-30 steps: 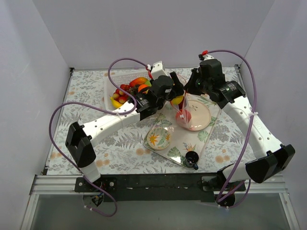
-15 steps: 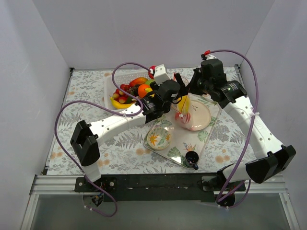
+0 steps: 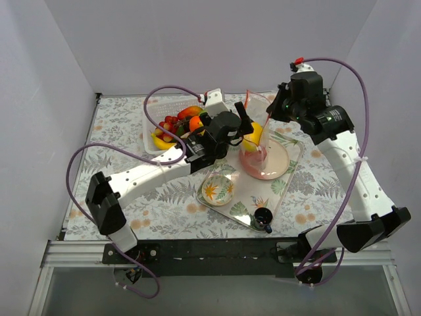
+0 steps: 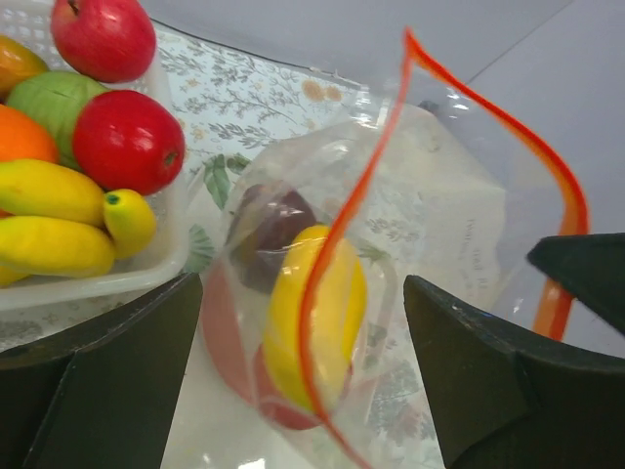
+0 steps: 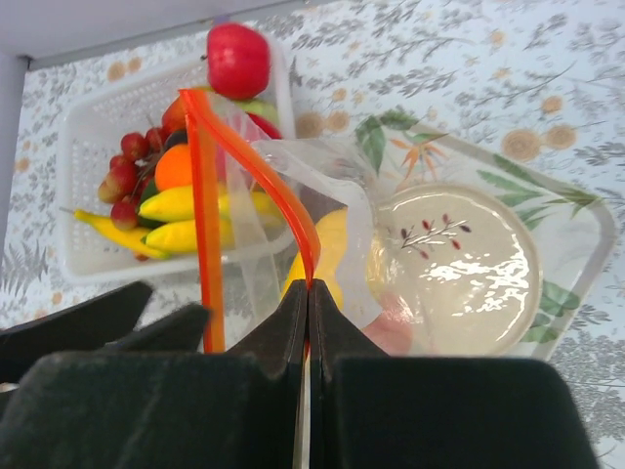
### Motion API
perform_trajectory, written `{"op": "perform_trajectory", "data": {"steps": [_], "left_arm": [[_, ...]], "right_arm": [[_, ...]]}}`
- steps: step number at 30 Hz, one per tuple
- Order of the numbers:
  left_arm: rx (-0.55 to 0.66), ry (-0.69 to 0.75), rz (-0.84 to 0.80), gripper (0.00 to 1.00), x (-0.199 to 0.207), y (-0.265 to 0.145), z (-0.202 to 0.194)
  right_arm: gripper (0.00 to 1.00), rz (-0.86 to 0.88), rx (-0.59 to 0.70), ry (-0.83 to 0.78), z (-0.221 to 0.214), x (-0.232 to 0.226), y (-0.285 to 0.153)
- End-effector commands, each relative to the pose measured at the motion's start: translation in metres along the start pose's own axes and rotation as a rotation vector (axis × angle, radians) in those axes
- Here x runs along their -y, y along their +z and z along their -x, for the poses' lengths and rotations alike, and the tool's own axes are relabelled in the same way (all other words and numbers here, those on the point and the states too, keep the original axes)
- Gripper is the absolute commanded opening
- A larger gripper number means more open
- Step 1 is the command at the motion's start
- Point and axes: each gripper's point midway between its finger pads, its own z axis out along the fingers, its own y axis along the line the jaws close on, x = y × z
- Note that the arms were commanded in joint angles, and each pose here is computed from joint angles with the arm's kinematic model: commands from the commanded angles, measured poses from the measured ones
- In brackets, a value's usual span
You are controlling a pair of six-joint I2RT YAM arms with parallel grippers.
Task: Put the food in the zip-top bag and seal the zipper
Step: Place the fake fruit in the zipper food storage bag, then pick up the fake fruit from the bin.
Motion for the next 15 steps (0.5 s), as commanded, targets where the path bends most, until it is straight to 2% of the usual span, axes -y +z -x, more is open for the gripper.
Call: {"op": "perform_trajectory", "data": {"steps": [1,5,9,15], "left_arm": [[0.101,0.019,0.090,0.83,-0.043,-0.020,0.067],[0.123,0.065,0.194,0.86,-0.085,-0.009,0.092],[0.121,0.098,0.364,0.87,-0.149,0.010,0.113],[0.057,0.129,0.487,0.82,-0.214,0.041,0.113]], "right_arm": [[0.01,0.017,0.129,-0.017,0.040,0.003,-0.030],[0.01,0.042,0.129,-0.020,0.038,0.000,-0.032],[0.01,0.052,0.121,-0.032,0.032,0.001,-0.032],[0.01,0.072,0.110,-0.044,0.024,0.001,-0.032]]}}
